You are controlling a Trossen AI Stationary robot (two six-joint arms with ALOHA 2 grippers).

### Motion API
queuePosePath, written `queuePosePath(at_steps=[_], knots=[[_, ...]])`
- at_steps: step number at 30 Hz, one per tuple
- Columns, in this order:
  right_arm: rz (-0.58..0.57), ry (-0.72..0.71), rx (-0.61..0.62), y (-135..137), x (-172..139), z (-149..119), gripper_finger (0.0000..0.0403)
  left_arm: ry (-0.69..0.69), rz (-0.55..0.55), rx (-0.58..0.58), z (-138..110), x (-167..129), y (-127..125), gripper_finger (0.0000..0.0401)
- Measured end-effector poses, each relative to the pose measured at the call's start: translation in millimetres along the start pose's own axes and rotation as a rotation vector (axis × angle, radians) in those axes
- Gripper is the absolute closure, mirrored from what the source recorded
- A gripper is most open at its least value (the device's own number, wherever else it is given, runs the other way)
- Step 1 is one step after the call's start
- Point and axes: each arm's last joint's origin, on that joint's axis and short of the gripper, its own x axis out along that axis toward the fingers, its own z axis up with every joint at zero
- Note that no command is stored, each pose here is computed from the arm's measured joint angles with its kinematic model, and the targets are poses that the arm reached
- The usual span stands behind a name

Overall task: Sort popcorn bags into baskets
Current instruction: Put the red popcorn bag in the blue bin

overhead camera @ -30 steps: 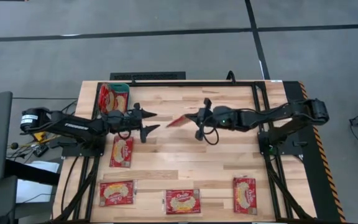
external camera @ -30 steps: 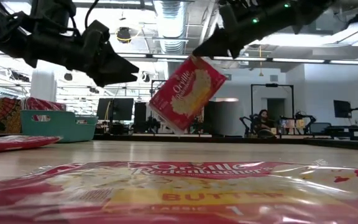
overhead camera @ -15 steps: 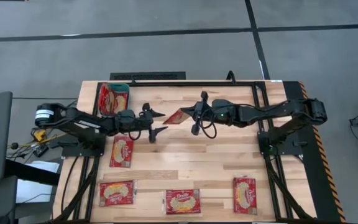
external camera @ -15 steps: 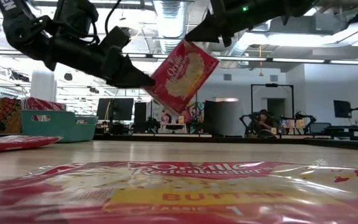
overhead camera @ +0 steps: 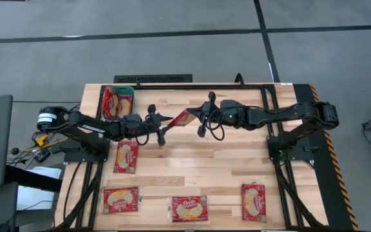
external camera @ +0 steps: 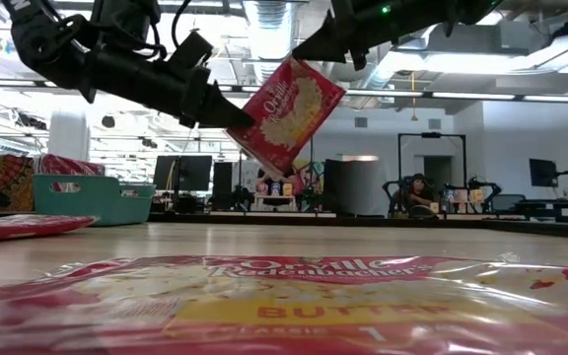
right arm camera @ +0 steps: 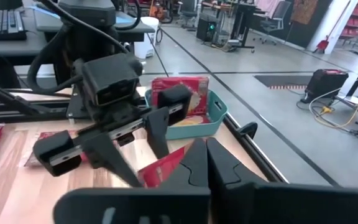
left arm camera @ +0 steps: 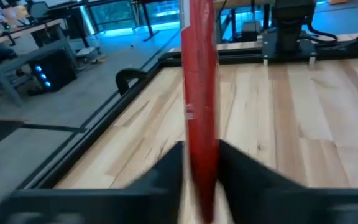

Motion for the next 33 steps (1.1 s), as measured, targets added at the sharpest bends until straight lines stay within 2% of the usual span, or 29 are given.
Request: queuePosePath(at_steps=[2,4,6,10,17,20,23,27,30,33], knots=[[0.000,-0.002,0.001,0.0,0.0,0.2,0.0401,-0.001,-0.014,0.007,-0.2,0.3,0.9,0.0365],[0.000,-0.004,0.001,-0.1,0.0,0.3,0.0400,-0.004,-0.027,0.008,-0.2,0.6,1.6,0.0383],[0.000,-0.003,0.019,-0.1,0.0,0.3,0.0396,-0.004,-0.021,0.012,1.1,-0.4,2.1,0.0385],[-0.030,0.041,0.135,-4.2,0.4,-4.1,0.0365,0.039,0.074,0.019,8.7,-9.9,8.7,0.0393],[-0.193,0.190,0.246,-13.6,-0.8,-20.7,0.0264,0.190,0.405,-0.093,27.3,-61.1,37.0,0.0396],[-0.262,0.229,0.281,-15.5,-2.3,-27.7,0.0226,0.234,0.566,-0.120,30.0,-89.0,51.5,0.0395],[-0.284,0.239,0.289,-17.9,-2.7,-32.1,0.0198,0.279,0.704,-0.176,25.7,-115.6,64.5,0.0395],[-0.285,0.235,0.298,-18.0,-2.6,-31.9,0.0179,0.308,0.749,-0.297,18.8,-140.1,75.1,0.0395],[-0.283,0.236,0.297,-17.7,-2.6,-31.9,0.0177,0.365,0.754,-0.377,16.5,-151.8,80.8,0.0394],[-0.283,0.236,0.297,-17.8,-2.6,-31.9,0.0180,0.395,0.805,-0.443,20.1,-156.7,86.7,0.0394]])
